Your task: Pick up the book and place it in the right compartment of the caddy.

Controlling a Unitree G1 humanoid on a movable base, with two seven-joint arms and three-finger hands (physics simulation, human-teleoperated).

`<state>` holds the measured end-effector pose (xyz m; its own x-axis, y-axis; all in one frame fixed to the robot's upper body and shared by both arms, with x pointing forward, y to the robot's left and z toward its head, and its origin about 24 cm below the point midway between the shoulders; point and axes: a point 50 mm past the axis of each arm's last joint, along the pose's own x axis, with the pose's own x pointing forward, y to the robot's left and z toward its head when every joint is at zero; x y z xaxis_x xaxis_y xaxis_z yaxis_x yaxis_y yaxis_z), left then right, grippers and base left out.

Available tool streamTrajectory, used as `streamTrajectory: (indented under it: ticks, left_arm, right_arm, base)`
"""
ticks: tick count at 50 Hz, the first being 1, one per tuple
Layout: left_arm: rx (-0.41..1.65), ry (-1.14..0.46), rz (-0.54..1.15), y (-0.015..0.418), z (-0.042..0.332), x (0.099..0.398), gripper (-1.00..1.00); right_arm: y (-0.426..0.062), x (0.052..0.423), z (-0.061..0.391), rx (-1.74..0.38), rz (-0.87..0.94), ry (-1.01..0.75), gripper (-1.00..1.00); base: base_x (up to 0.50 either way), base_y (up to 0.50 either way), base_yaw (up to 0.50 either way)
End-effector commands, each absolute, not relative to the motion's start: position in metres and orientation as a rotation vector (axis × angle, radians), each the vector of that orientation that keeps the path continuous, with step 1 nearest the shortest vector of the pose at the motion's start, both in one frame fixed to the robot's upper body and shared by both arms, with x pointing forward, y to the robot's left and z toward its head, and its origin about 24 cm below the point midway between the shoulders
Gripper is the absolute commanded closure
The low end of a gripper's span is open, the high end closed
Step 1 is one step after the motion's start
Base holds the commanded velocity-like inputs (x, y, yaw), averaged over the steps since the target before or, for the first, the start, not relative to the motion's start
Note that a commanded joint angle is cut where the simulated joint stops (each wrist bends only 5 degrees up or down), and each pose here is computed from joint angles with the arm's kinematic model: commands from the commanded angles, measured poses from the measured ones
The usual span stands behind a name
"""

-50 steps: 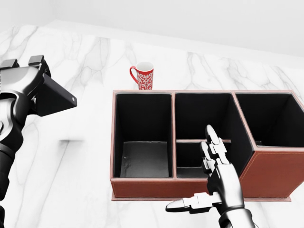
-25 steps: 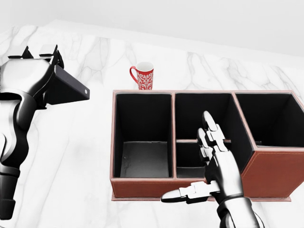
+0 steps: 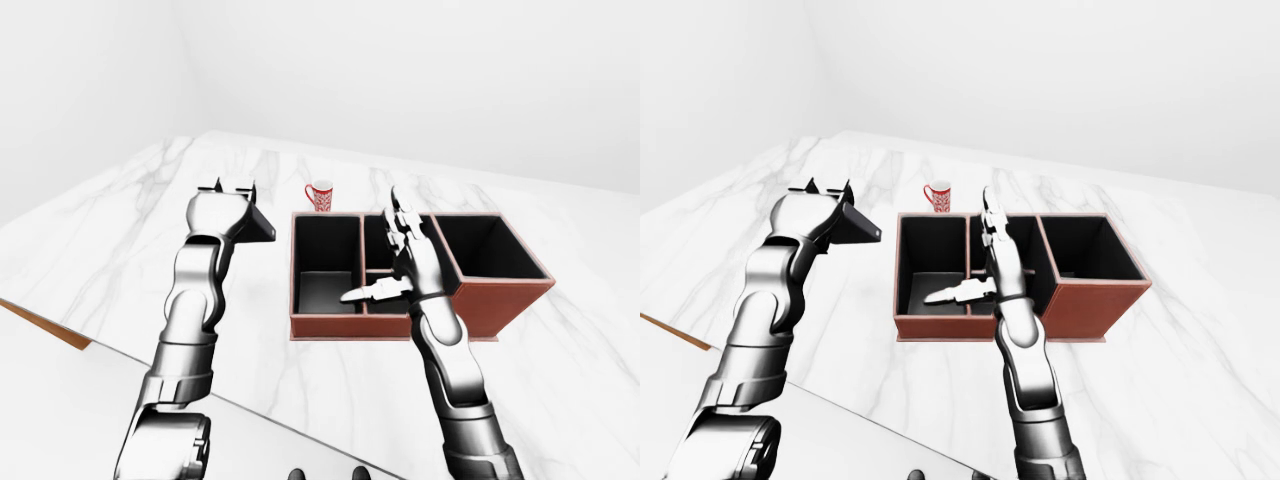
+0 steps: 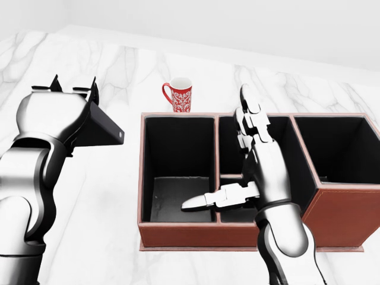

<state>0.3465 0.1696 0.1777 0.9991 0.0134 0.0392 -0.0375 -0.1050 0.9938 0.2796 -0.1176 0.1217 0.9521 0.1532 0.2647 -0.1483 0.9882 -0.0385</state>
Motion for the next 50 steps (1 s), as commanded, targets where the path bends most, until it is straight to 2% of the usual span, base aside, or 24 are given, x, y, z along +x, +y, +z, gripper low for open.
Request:
streamTrajectory:
  ticks: [1,15,17,19,23,31,32,36,39,42,47,49,50]
  left_arm:
    - [1.750,-0.049,0.042,0.152,0.182,0.335,1.00]
    - [1.816,-0.036,0.014,0.138,0.178,0.331,1.00]
    - [1.819,-0.033,0.015,0.137,0.179,0.331,1.00]
    - [1.824,-0.030,0.019,0.134,0.181,0.331,1.00]
    - [1.834,-0.027,0.018,0.131,0.183,0.331,1.00]
    - [1.852,-0.037,0.019,0.125,0.186,0.329,1.00]
    - [1.853,-0.039,0.019,0.124,0.189,0.329,1.00]
    - [1.856,-0.041,0.019,0.123,0.192,0.328,1.00]
    - [1.856,-0.043,0.020,0.123,0.193,0.328,1.00]
    - [1.856,-0.045,0.019,0.122,0.194,0.327,1.00]
    - [1.858,-0.043,0.021,0.122,0.194,0.326,1.00]
    - [1.857,-0.041,0.020,0.122,0.191,0.324,1.00]
    - [1.858,-0.041,0.019,0.122,0.194,0.323,1.00]
  right_arm:
    - [-0.104,0.299,0.136,-0.075,0.155,-0.307,-1.00]
    - [-0.079,0.321,0.136,-0.130,0.170,-0.266,-1.00]
    - [-0.077,0.324,0.122,-0.138,0.168,-0.207,-1.00]
    - [-0.071,0.324,0.135,-0.144,0.180,-0.257,-1.00]
    - [-0.064,0.327,0.131,-0.157,0.190,-0.238,-1.00]
    - [-0.054,0.330,0.091,-0.187,0.201,-0.068,-1.00]
    - [-0.052,0.331,0.106,-0.178,0.209,-0.127,-1.00]
    - [-0.051,0.332,0.087,-0.188,0.206,-0.048,-1.00]
    - [-0.048,0.332,0.098,-0.184,0.215,-0.091,-1.00]
    - [-0.049,0.333,0.084,-0.192,0.210,-0.032,-1.00]
    - [-0.045,0.334,0.105,-0.179,0.220,-0.111,-1.00]
    - [-0.046,0.334,0.088,-0.189,0.216,-0.044,-1.00]
    - [-0.044,0.335,0.098,-0.184,0.222,-0.082,-1.00]
  base:
    - [0.00,0.00,0.00]
    - [0.00,0.00,0.00]
    - [0.00,0.00,0.00]
    - [0.00,0.00,0.00]
    - [0.00,0.00,0.00]
    - [0.00,0.00,0.00]
    - [0.00,0.00,0.00]
    - [0.00,0.00,0.00]
    - [0.00,0.00,0.00]
    - [0.00,0.00,0.00]
    - [0.00,0.00,0.00]
    - [0.00,0.00,0.00]
    - [0.00,0.00,0.00]
